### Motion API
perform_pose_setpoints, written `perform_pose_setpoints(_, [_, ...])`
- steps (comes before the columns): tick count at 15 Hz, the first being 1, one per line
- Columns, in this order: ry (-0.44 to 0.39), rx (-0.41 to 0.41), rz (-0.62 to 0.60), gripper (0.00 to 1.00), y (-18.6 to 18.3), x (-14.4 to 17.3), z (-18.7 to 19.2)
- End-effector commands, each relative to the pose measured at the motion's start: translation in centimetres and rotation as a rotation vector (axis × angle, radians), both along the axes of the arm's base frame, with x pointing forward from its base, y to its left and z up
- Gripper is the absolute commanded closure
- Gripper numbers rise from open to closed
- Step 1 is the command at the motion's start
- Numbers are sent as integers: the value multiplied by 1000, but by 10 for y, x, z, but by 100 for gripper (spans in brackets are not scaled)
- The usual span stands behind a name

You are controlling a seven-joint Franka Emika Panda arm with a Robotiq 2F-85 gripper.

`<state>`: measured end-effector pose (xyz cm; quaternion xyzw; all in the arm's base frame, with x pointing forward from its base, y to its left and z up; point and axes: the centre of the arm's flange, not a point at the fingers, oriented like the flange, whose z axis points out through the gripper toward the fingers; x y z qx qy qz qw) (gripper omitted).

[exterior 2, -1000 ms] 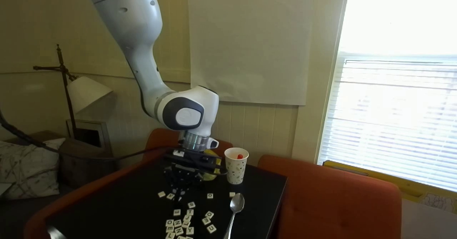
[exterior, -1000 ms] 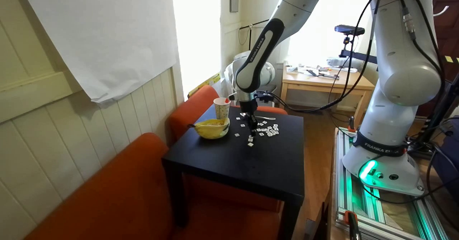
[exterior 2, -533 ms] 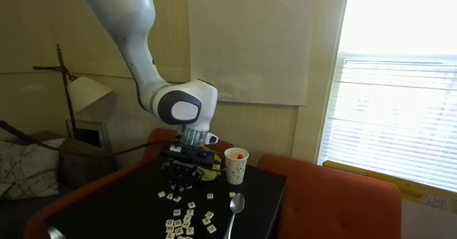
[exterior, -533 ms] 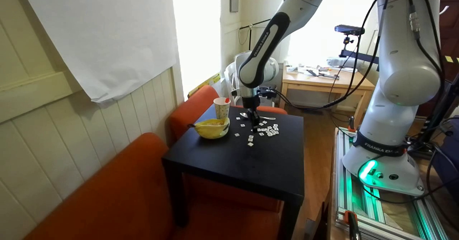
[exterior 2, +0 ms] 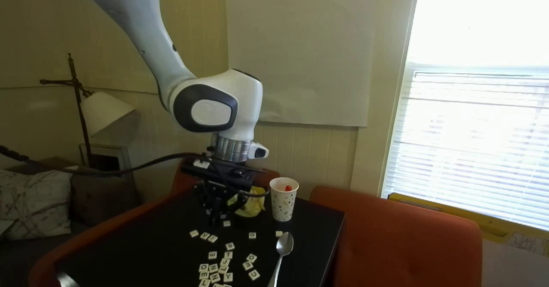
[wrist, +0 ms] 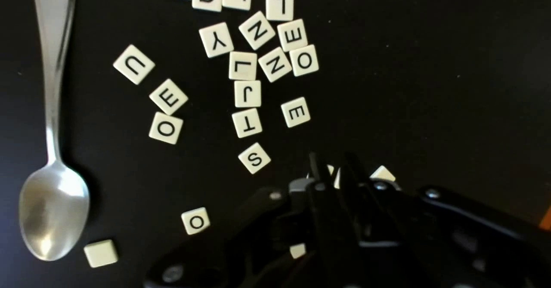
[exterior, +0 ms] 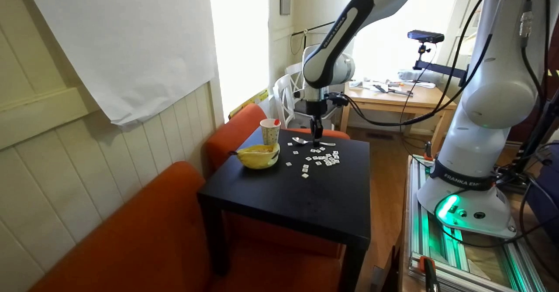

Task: Shift a letter tile to the left

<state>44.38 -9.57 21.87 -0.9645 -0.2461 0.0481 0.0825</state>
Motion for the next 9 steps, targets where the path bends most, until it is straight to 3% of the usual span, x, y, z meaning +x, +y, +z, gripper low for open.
perform_pose_setpoints(1, [-84, -39, -171, 54, -14, -28, 38])
perform_pose_setpoints(9, [-175, -235, -535, 1, -35, -44, 97])
